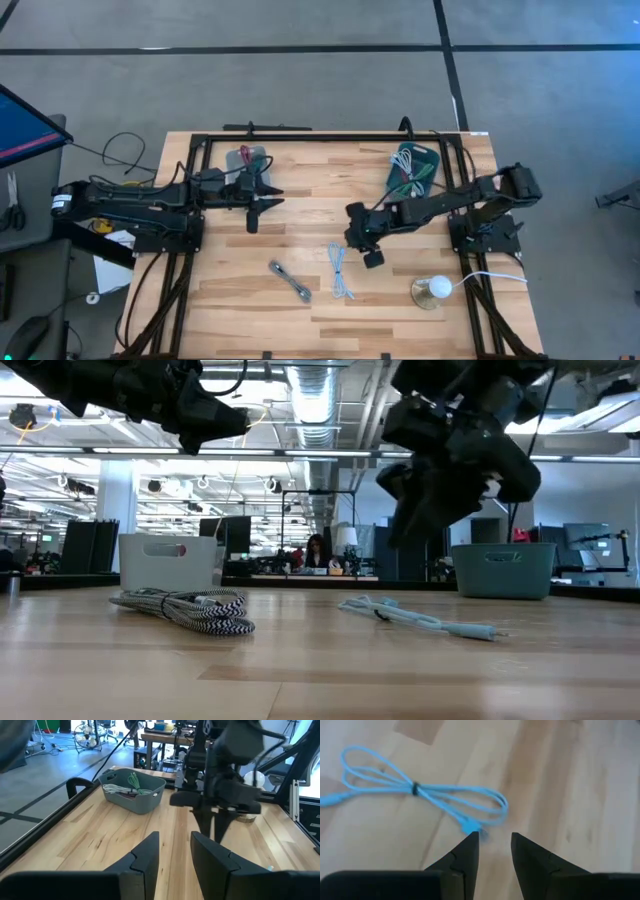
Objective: Pick & Place USB Port
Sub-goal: Put the blue USB cable into the blue bin
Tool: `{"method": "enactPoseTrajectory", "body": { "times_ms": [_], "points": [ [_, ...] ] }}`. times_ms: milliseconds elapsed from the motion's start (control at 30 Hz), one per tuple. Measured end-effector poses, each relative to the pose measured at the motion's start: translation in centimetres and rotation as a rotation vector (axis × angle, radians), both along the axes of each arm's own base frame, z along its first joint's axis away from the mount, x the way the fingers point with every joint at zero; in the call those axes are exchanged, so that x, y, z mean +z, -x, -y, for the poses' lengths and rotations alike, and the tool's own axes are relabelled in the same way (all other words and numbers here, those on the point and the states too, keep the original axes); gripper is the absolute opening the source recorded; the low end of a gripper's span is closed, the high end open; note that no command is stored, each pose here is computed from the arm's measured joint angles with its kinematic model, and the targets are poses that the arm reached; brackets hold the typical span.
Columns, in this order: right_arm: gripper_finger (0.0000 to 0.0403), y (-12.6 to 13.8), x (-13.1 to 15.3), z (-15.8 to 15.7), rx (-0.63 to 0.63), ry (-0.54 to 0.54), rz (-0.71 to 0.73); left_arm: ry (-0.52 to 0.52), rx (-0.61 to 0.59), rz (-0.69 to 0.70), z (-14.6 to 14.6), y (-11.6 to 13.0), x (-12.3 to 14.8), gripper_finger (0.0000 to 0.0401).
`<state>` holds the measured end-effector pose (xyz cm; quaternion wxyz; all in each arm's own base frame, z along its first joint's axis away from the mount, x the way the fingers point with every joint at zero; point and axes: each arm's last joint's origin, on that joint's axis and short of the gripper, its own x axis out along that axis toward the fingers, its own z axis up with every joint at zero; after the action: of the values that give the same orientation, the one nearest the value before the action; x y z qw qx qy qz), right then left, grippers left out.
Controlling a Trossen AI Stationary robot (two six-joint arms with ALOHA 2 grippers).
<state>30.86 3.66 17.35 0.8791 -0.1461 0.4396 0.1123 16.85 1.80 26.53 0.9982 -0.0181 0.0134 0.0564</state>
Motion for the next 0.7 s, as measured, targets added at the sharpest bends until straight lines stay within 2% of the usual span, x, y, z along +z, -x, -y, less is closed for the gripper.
{"method": "enactPoseTrajectory", "body": {
  "times_ms": [233, 433, 700],
  "points": [
    [0.0089, -1.8, 0.1, -2.7, 0.081, -0.007, 0.008, 0.0, 0.0, -0.003, 0.0, 0.0, 0.0, 0.0112],
    [0.0053, -3.2, -1.3, -4.8, 0.13, 0.003, -0.033, 0.001, 0.0, -0.007, 0.0, 0.0, -0.1, 0.0112],
    [0.0033, -4.5, -4.0, -5.5, 0.147, 0.072, -0.168, 0.002, 0.0, -0.022, 0.0, 0.0, -0.2, 0.0112]
  ]
}}
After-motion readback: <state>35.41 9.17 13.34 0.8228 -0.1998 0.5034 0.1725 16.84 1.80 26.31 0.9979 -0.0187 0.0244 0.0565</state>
